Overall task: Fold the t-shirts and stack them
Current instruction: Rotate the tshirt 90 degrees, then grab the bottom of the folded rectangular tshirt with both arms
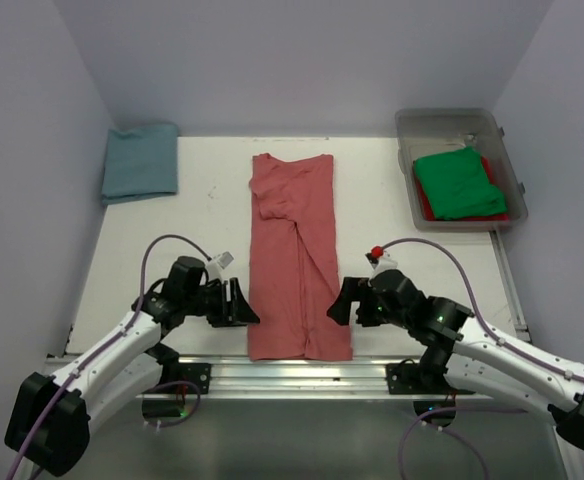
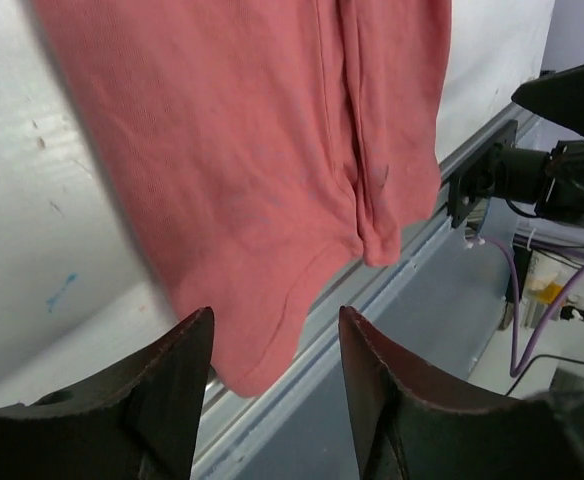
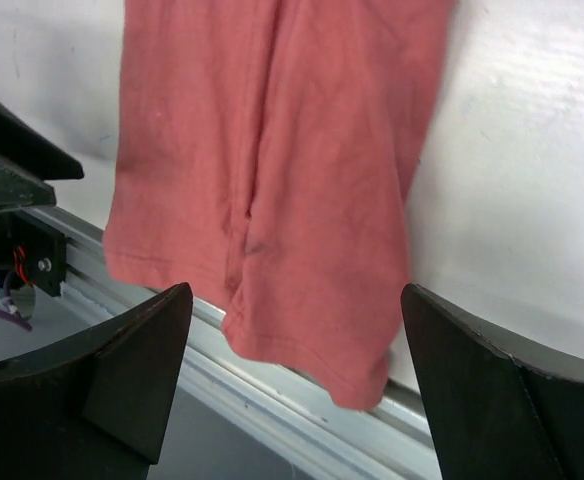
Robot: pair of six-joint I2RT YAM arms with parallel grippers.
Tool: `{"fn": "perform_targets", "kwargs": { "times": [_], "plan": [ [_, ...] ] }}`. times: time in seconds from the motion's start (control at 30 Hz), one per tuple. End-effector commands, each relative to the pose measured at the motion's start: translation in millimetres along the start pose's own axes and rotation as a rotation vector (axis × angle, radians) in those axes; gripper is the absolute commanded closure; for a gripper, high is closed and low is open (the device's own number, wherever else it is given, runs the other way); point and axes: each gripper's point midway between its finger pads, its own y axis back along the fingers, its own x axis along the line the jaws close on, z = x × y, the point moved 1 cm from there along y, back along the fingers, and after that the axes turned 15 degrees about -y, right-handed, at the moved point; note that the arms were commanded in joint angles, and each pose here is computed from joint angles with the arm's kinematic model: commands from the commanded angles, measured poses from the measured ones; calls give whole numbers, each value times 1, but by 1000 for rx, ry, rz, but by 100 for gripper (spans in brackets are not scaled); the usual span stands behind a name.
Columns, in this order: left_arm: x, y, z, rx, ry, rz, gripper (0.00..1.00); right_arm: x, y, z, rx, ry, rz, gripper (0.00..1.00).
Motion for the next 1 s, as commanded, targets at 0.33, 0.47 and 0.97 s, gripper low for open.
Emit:
{"fn": "perform_targets", "kwargs": {
  "times": [0.33, 0.47, 0.97],
  "plan": [
    [24, 5, -71, 231, 139, 113, 38, -69, -3, -58, 166, -290, -270, 37],
    [24, -6, -67, 226, 138, 97, 38, -74, -9, -66, 184, -327, -269, 61],
    [29, -37, -82, 262, 141, 75, 42, -70, -19, -87, 264, -417, -204, 78]
  ]
}}
